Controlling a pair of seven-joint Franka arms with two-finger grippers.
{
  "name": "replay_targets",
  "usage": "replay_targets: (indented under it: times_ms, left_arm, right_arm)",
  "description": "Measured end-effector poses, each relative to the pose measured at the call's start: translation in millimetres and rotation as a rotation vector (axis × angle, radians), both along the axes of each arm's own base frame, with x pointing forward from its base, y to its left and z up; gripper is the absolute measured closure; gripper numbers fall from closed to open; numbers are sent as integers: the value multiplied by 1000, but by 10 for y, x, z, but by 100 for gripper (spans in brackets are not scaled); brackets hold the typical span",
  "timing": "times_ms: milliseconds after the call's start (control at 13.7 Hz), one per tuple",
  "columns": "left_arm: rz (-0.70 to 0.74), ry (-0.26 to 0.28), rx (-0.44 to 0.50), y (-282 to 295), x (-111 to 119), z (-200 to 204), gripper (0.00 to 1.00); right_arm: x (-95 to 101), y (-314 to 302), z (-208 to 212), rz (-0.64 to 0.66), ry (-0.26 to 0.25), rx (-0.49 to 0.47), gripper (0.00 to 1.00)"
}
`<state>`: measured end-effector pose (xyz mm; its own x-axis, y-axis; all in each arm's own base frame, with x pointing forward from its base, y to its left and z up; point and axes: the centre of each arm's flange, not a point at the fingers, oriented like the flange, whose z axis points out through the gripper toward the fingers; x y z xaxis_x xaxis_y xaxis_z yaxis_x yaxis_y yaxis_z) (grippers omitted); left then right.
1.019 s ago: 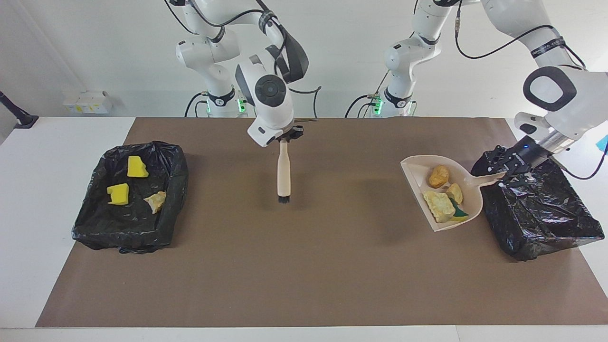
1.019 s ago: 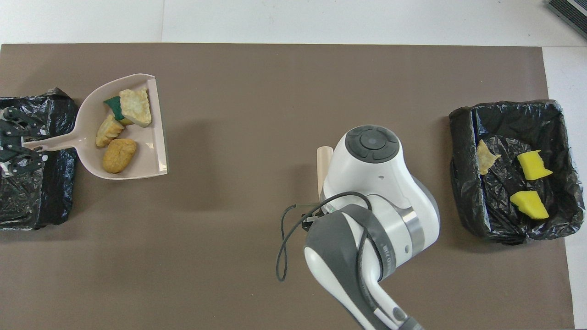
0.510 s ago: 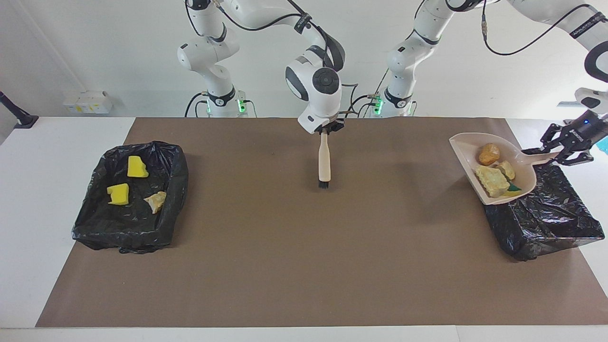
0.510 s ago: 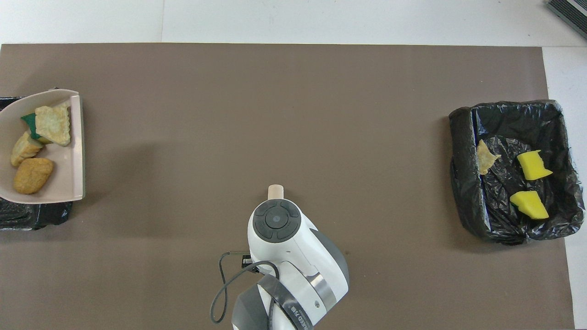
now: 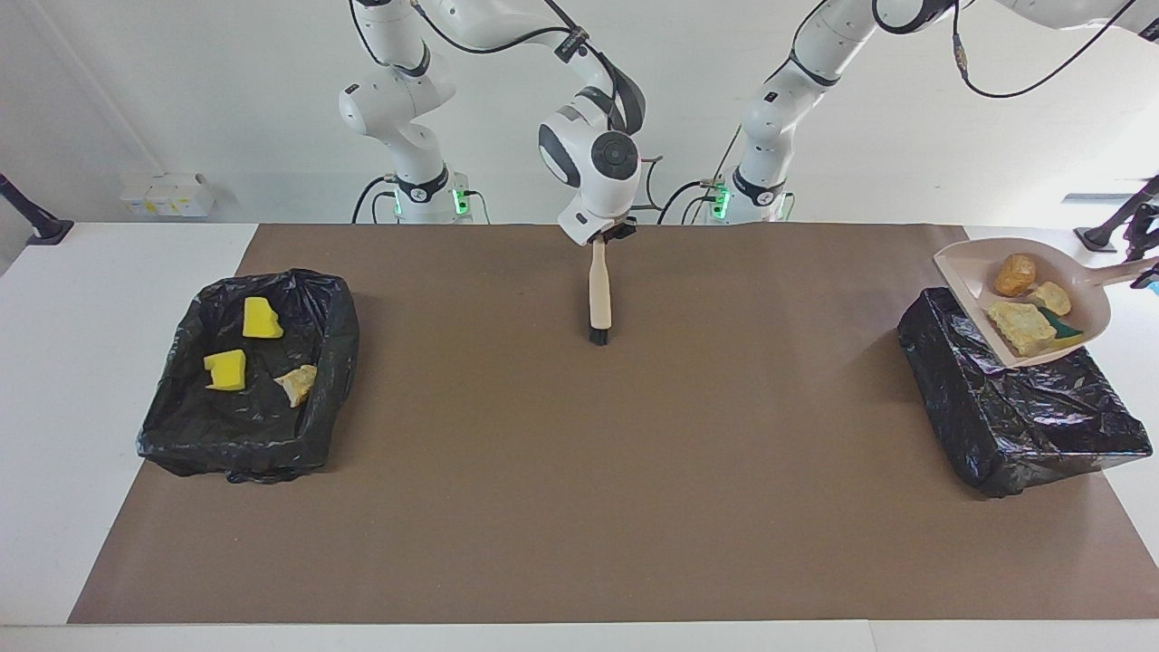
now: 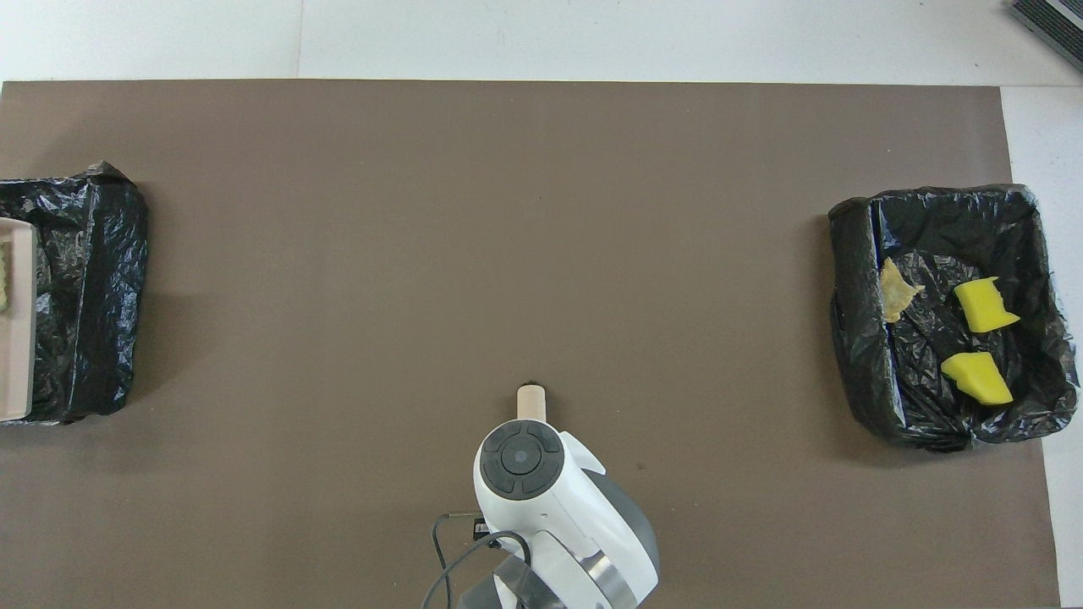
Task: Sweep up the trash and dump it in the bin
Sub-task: 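Lay the brush on the table center with the right gripper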
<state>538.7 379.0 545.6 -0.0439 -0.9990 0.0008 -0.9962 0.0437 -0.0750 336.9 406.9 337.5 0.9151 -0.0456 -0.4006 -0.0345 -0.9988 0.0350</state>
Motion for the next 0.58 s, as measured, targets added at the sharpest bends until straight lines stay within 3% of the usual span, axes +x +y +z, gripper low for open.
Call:
replay_targets:
  times_ms: [218, 582]
  left_arm:
    - [-11, 39, 214, -61, 223, 48, 69]
    - [124, 49, 452, -294, 486, 38, 69]
  right_arm:
    - [-31, 23, -25, -3, -24, 22, 74]
    - [-51, -14, -145, -11, -51, 109, 74]
